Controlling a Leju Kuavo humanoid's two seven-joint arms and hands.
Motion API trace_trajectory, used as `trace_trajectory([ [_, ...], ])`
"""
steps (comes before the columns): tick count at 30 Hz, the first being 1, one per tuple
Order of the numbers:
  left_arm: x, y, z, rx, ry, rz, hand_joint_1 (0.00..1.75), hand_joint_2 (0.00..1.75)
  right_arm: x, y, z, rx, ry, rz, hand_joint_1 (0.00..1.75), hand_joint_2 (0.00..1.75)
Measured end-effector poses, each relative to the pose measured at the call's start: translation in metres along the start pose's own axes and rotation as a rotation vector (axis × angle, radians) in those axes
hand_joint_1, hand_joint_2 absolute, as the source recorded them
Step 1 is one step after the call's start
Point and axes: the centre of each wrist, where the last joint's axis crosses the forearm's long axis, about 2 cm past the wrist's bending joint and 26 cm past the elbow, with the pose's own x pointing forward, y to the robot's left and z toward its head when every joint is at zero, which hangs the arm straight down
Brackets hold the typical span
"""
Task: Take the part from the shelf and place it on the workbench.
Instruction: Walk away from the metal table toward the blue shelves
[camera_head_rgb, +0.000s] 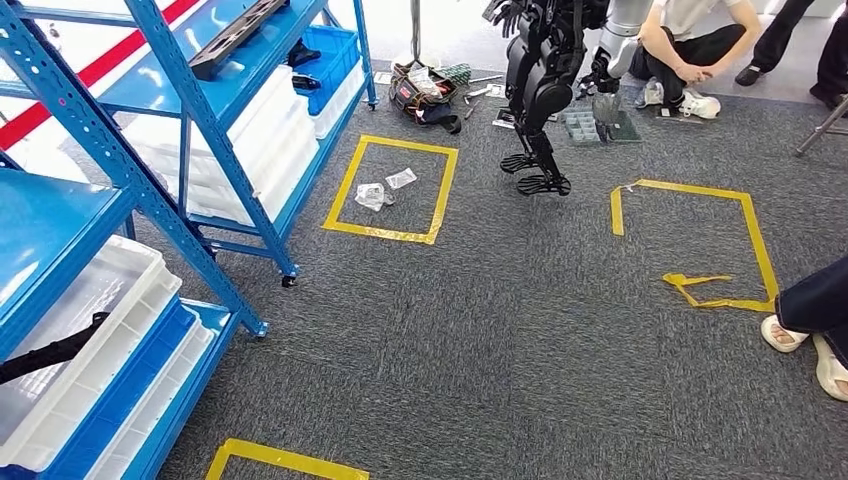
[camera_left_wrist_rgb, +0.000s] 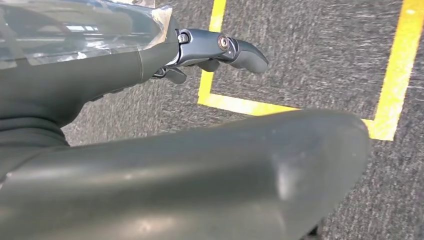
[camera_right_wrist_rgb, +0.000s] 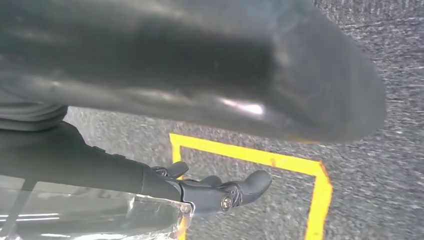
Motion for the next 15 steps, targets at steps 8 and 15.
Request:
trace_trajectory([
  [8,0.0018,0.0003,-0.0006,-0.004,-0.004,-0.008,0.00,0.00,-0.0020,-0.0001,-0.0001,0.001,0.002,0.000,0.00,0.00],
  [15,0.0027,0.0009,-0.0011,0.000,-0.007,-0.010,0.00,0.00,0.0024,0.0009,0.0004,0.004,-0.010,0.003,0.00,0.00],
])
